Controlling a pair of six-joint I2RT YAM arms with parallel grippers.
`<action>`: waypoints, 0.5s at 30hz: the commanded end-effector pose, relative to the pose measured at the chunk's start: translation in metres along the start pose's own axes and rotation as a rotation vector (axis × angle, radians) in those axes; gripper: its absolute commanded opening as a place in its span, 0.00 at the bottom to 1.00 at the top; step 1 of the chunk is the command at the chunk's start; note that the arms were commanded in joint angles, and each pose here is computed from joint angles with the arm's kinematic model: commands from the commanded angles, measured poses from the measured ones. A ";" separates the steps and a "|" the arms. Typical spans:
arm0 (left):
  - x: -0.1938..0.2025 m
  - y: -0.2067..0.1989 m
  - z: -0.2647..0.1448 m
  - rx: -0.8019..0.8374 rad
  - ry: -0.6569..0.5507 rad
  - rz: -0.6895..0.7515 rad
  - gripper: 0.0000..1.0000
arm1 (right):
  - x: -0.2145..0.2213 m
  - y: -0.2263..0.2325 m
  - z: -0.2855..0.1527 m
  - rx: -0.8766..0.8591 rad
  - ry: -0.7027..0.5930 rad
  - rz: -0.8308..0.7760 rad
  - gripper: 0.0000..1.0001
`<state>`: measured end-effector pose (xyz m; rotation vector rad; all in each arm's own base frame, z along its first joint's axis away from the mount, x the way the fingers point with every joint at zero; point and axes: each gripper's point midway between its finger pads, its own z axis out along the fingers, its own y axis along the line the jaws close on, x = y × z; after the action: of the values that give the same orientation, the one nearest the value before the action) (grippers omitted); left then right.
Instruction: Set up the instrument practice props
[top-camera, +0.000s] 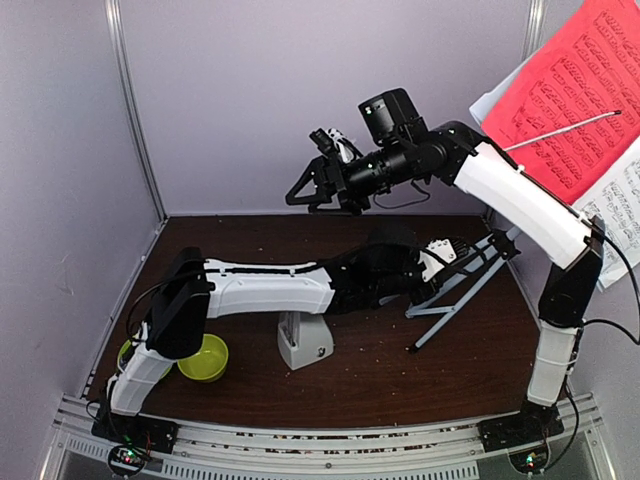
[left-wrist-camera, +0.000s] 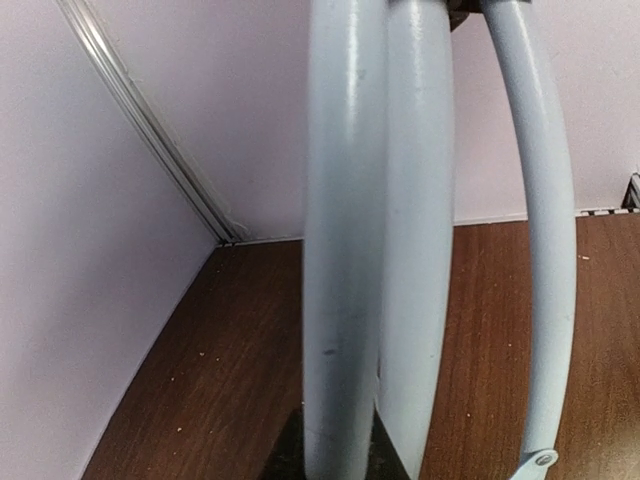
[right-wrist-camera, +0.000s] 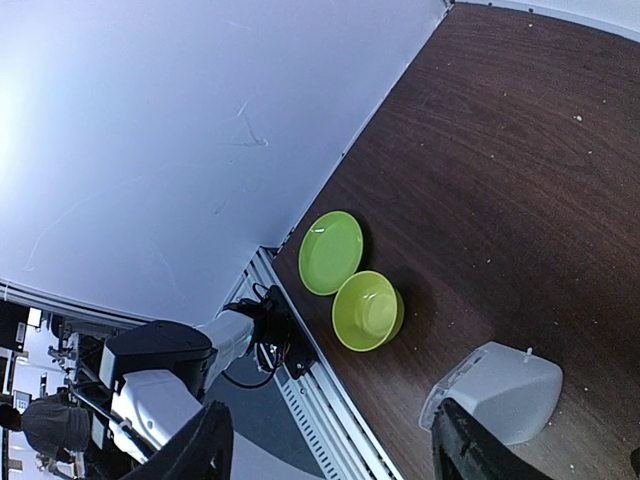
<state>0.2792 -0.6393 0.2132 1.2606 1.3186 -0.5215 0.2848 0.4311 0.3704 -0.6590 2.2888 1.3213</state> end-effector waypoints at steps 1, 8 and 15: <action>-0.012 0.053 -0.019 -0.105 -0.111 -0.287 0.00 | -0.004 0.044 -0.028 -0.086 -0.057 -0.062 0.69; 0.002 0.057 -0.030 -0.095 -0.130 -0.323 0.00 | 0.005 0.072 -0.020 -0.148 -0.053 -0.125 0.70; 0.024 0.060 -0.043 -0.087 -0.135 -0.347 0.00 | 0.010 0.104 -0.018 -0.206 -0.083 -0.197 0.71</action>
<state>0.2846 -0.6049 0.2159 1.0940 1.3450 -0.6848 0.2296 0.4734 0.3843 -0.8383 2.1793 1.4277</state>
